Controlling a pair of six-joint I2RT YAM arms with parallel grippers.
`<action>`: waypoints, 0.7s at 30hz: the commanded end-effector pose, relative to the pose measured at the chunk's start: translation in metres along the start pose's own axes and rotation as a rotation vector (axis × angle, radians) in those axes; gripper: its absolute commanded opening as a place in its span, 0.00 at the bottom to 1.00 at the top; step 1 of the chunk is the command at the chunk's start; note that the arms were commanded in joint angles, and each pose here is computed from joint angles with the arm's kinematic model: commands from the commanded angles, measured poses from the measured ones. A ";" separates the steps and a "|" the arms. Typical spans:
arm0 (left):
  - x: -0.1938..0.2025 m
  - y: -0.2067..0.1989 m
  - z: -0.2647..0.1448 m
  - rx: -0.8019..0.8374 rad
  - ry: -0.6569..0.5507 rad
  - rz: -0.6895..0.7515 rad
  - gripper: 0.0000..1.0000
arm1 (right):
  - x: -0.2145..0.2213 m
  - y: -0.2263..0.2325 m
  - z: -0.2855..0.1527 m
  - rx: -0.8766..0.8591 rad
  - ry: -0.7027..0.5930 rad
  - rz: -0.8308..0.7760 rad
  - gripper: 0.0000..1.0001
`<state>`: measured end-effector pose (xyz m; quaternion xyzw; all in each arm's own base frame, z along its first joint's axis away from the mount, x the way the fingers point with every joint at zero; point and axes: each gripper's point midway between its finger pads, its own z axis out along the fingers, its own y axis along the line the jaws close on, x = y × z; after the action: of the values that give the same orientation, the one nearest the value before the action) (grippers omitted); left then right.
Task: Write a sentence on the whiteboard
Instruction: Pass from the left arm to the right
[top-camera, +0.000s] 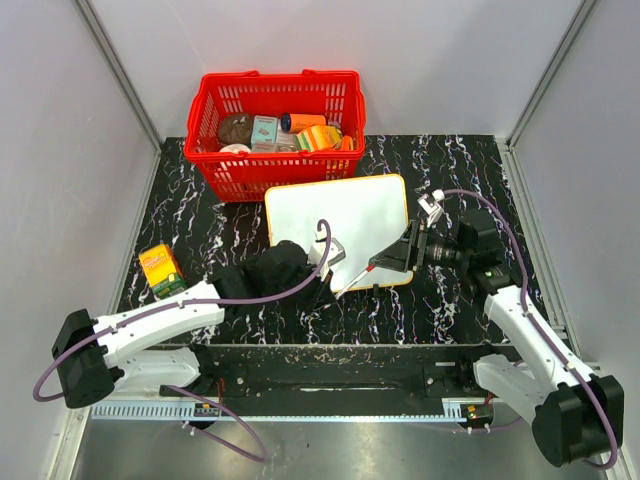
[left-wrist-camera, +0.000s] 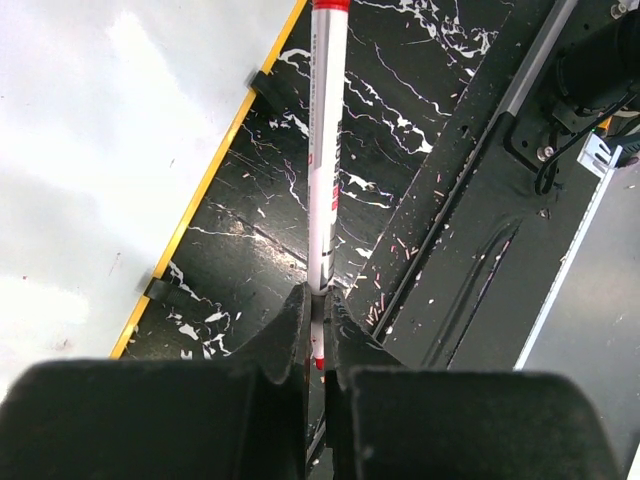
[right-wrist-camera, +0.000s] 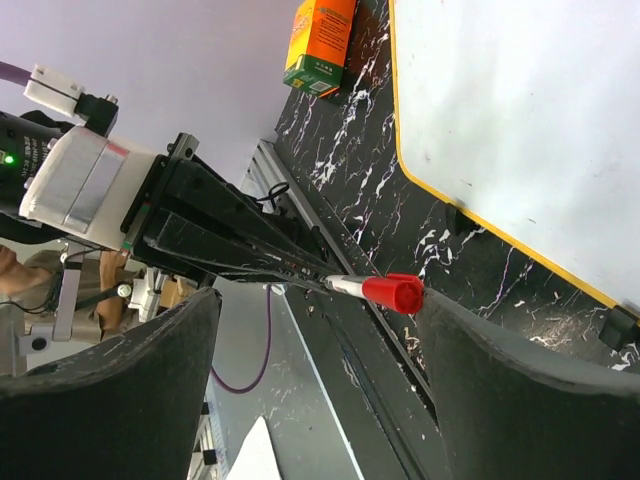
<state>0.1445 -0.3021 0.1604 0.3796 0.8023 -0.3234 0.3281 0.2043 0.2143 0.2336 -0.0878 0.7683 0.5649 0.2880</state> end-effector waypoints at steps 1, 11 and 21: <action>-0.026 -0.014 -0.007 0.058 -0.074 0.021 0.00 | 0.001 0.007 0.006 -0.059 0.008 -0.017 0.83; -0.031 -0.016 -0.017 0.061 -0.102 0.031 0.00 | 0.001 -0.008 0.009 -0.004 0.008 -0.010 0.83; -0.038 -0.018 -0.013 0.073 -0.117 0.043 0.00 | 0.016 0.001 0.014 -0.104 0.074 0.011 0.77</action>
<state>0.1397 -0.3020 0.1760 0.3833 0.7869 -0.3432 0.3407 0.2050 0.2223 0.2056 -0.0774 0.7760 0.5760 0.2449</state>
